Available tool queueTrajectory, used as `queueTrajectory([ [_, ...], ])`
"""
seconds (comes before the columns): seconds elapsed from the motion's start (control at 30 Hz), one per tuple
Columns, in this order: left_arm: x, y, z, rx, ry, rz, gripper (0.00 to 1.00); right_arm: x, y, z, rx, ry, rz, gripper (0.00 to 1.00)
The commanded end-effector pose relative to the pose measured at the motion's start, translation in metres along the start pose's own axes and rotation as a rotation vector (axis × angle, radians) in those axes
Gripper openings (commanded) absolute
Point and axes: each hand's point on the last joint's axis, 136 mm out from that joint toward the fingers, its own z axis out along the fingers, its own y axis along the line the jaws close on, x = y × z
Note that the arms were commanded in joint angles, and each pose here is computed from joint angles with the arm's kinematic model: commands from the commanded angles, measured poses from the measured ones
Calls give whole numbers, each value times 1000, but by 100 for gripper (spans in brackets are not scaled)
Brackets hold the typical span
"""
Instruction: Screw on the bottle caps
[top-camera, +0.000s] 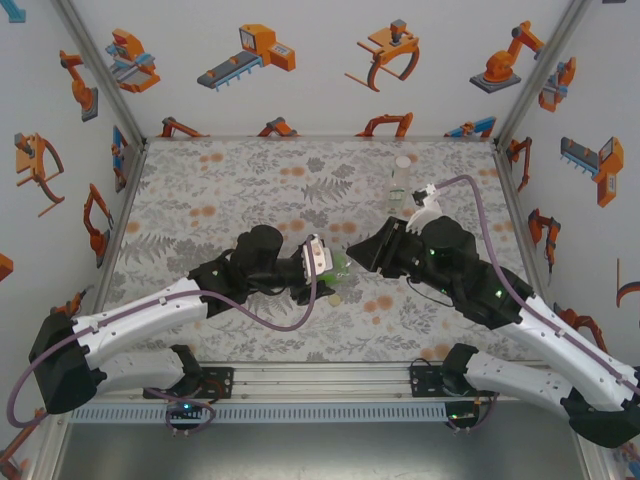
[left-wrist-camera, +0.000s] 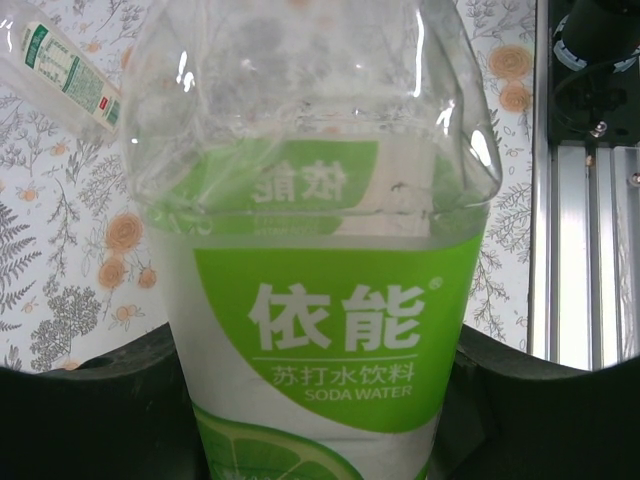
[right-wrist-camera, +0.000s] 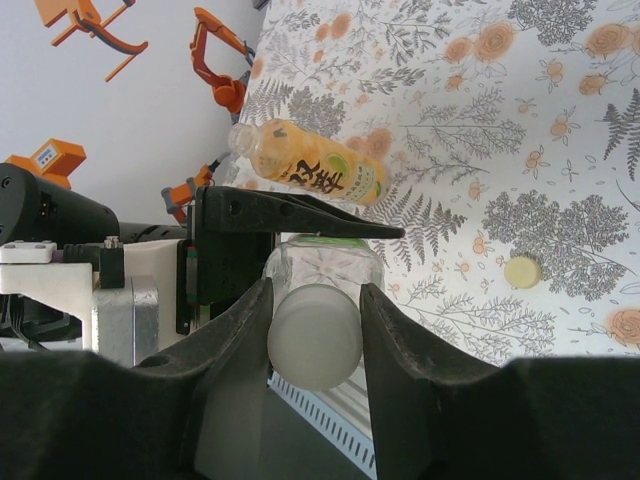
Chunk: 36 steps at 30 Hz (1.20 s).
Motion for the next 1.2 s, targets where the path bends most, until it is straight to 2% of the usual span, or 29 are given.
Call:
queueTrajectory([
  [0.0,-19,9,-3,-50,-54,29,0,0,-3,1,14,-2,9,41],
  [0.3,-15,18,-4,-100,-34,12,0,1,-3,3,16,5,6,44],
  [0.4,-15,17,-4,-100,-36,10,0,1,-3,3,14,1,7,41],
  [0.5,-16,17,-4,-99,-38,9,0,0,-3,3,12,-5,4,33],
  [0.53,-16,17,-4,-98,-39,8,5,0,-3,3,12,-7,3,30],
  [0.6,-17,17,-5,-99,-40,7,23,-2,-3,3,14,-14,-5,23],
  [0.7,-21,19,-10,-118,-57,1,47,-4,-4,5,26,-27,-32,19],
  [0.77,-24,18,-15,-125,-76,6,53,-5,-6,7,39,-32,-59,17],
  [0.87,-28,20,-24,-151,-100,12,68,-6,-8,13,65,-27,-101,14],
  [0.97,-30,21,-31,-172,-102,16,80,-5,-10,20,95,-7,-159,14],
  [1.17,-35,21,-48,-201,-119,15,82,-13,-18,36,193,14,-306,14],
])
